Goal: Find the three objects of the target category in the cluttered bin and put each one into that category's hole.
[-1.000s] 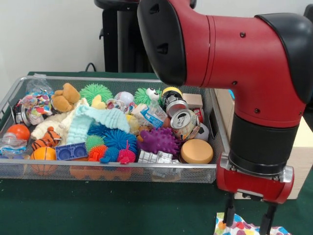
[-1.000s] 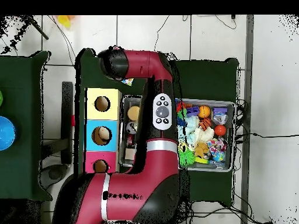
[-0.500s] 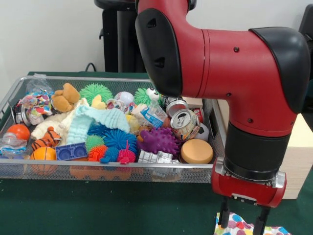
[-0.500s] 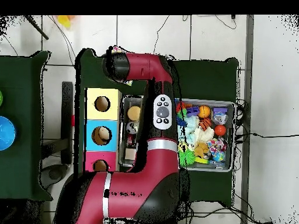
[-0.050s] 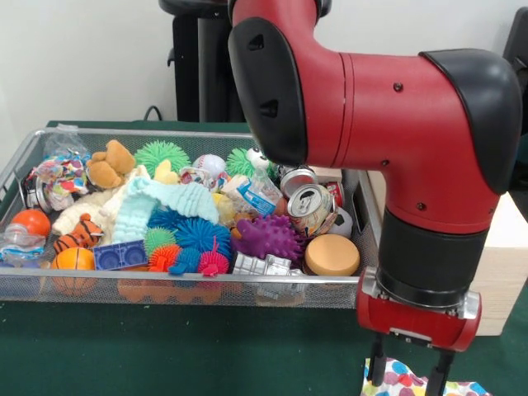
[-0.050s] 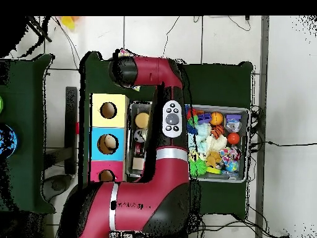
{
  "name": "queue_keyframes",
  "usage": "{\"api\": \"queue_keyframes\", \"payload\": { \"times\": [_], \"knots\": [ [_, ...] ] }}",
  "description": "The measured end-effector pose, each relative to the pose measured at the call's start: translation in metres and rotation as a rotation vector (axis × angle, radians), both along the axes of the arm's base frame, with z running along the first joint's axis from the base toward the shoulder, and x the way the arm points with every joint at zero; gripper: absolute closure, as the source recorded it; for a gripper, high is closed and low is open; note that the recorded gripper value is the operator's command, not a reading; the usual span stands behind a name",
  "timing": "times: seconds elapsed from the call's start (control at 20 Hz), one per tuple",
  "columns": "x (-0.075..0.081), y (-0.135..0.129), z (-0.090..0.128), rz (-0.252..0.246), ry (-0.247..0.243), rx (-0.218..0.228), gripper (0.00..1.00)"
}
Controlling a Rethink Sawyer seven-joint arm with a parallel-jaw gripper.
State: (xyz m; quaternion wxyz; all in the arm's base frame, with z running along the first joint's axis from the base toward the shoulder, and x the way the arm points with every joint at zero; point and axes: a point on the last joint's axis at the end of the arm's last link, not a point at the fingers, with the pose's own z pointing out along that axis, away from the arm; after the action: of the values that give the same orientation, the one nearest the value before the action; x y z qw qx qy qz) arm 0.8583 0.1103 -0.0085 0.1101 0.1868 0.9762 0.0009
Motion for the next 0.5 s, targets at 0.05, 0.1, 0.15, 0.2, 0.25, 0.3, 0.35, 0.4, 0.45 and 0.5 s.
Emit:
{"api": "queue_keyframes", "payload": {
  "times": [0.05, 0.1, 0.15, 0.2, 0.25, 0.3, 0.35, 0.4, 0.45, 0.5],
  "knots": [
    [0.000, 0.000, -0.001, 0.000, 0.000, 0.000, 0.00],
    [0.000, 0.000, -0.002, 0.000, 0.000, 0.001, 0.00],
    [0.000, 0.000, -0.005, 0.000, 0.001, 0.001, 0.00],
    [0.000, 0.000, -0.006, 0.000, 0.001, 0.001, 0.00],
    [0.000, 0.000, -0.007, 0.000, 0.002, 0.001, 0.00],
    [-0.001, 0.001, -0.011, 0.000, 0.004, 0.002, 0.00],
    [-0.001, 0.001, -0.013, 0.000, 0.005, 0.002, 0.00],
    [-0.002, 0.001, -0.014, 0.000, 0.006, 0.003, 0.00],
    [-0.003, 0.001, -0.017, 0.000, 0.009, 0.003, 0.00],
    [-0.003, 0.001, -0.019, 0.001, 0.010, 0.004, 0.00]
  ]
}}
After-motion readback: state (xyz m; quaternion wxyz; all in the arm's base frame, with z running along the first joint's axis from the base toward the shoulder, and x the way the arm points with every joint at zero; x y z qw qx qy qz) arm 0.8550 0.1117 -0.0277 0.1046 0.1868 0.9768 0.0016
